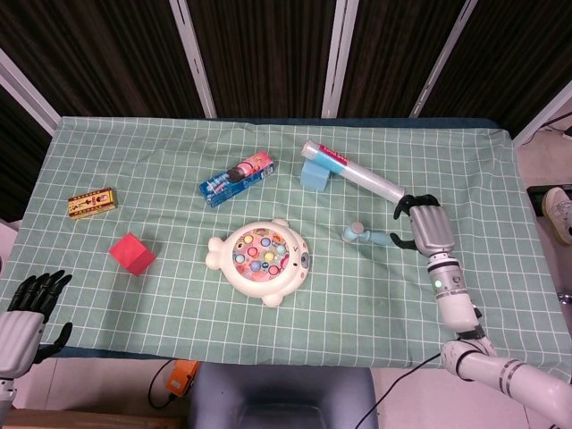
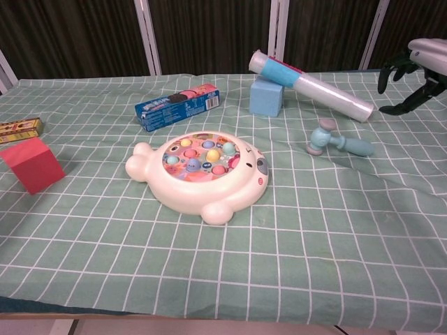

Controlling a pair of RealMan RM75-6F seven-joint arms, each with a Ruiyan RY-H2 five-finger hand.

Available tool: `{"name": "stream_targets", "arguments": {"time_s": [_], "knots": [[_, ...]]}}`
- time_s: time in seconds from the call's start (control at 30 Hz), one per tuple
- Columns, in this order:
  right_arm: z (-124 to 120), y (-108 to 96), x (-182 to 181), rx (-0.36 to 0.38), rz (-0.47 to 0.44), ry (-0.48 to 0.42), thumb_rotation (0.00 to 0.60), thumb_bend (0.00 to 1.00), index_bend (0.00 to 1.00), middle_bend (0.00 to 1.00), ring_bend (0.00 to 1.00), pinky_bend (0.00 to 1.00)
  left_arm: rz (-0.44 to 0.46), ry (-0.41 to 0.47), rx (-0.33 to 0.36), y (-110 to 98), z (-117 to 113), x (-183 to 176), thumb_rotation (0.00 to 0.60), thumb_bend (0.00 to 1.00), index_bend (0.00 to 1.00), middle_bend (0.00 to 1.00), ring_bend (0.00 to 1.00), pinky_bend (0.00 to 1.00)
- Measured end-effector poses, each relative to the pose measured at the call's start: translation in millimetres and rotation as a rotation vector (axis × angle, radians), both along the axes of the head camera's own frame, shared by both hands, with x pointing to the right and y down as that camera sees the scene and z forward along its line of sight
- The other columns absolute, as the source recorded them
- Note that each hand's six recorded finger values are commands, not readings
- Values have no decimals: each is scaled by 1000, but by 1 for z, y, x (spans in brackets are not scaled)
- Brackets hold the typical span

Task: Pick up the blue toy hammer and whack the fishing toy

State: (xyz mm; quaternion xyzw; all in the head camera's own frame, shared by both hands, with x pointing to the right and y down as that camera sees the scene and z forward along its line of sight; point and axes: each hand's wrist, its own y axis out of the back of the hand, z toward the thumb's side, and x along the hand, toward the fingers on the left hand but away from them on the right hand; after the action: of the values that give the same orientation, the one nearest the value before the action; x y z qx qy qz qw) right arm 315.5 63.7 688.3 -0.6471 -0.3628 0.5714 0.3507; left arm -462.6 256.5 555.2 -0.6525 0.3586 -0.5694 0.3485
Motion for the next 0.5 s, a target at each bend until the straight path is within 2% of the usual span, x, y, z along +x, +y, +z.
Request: {"name": "stream_targets", "arguments": {"time_s": [0.2, 0.5], "knots": [[16, 0, -2, -35, 16, 8, 600, 449, 619, 418, 344, 329, 6, 1, -4, 1, 1, 1, 600, 416, 0, 56, 18, 79], [42, 4, -21, -82, -11, 25, 600, 451, 585, 418, 332, 329, 13, 1, -10, 0, 3, 3, 600, 414, 0, 56, 18, 79]]}}
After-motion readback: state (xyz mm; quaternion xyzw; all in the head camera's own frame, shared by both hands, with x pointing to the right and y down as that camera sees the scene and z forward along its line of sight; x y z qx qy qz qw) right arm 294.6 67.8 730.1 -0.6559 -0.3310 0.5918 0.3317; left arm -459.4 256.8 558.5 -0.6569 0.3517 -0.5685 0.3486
